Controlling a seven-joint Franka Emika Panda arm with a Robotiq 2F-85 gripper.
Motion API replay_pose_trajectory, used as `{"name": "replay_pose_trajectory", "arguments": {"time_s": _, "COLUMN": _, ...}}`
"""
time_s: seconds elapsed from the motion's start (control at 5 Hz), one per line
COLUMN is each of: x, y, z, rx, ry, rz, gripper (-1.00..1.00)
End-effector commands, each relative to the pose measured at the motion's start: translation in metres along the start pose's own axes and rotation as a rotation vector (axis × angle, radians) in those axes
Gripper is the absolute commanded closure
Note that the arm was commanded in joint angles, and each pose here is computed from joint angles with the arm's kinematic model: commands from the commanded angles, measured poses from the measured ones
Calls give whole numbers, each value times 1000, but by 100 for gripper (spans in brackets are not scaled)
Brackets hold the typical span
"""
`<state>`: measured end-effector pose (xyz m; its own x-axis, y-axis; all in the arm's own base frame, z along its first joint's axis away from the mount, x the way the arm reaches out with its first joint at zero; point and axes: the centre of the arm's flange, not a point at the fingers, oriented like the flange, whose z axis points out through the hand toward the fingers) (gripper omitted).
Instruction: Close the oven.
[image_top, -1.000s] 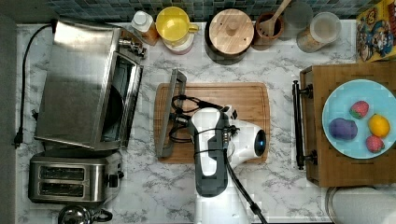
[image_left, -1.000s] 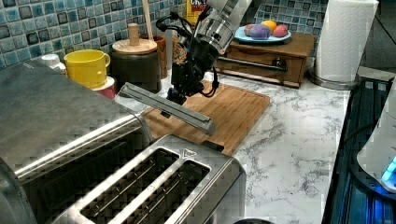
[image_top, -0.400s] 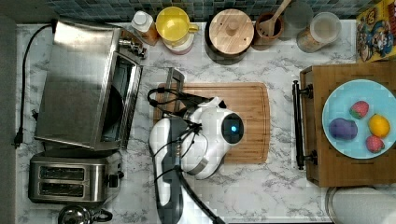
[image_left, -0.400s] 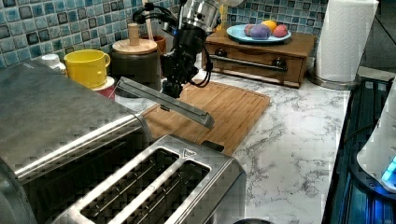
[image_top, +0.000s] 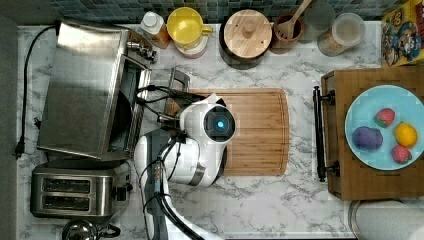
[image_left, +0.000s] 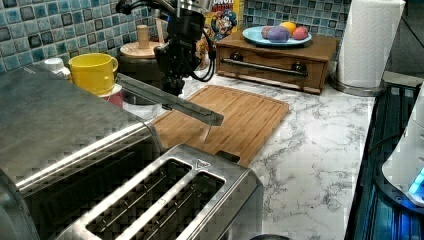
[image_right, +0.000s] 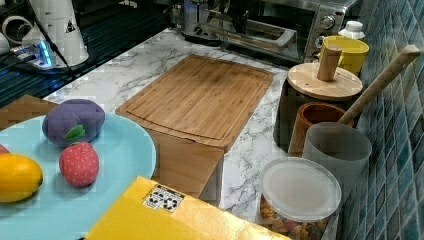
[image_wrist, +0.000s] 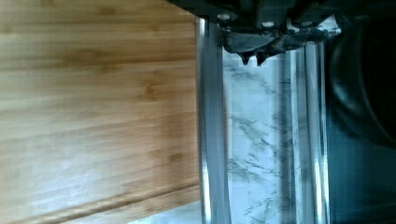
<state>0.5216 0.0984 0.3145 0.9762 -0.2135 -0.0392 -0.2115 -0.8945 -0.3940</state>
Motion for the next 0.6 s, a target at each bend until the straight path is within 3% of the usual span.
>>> {"name": "replay_pose_trajectory", "arguments": {"time_s": 0.2, "x": 13, "y": -215, "z": -122, "rx": -81, "ry": 210, "rz": -124, "gripper": 100}}
{"name": "replay_pose_trajectory", "arguments": {"time_s": 0.4, "x": 16, "y": -242, "z": -119, "rx": -166, "ry": 196, "rz": -145, "gripper": 100}}
{"name": "replay_pose_trajectory", "arguments": {"time_s": 0.6, "x": 18, "y": -257, "z": -118, "rx": -148, "ry": 133, "rz": -150, "gripper": 100}}
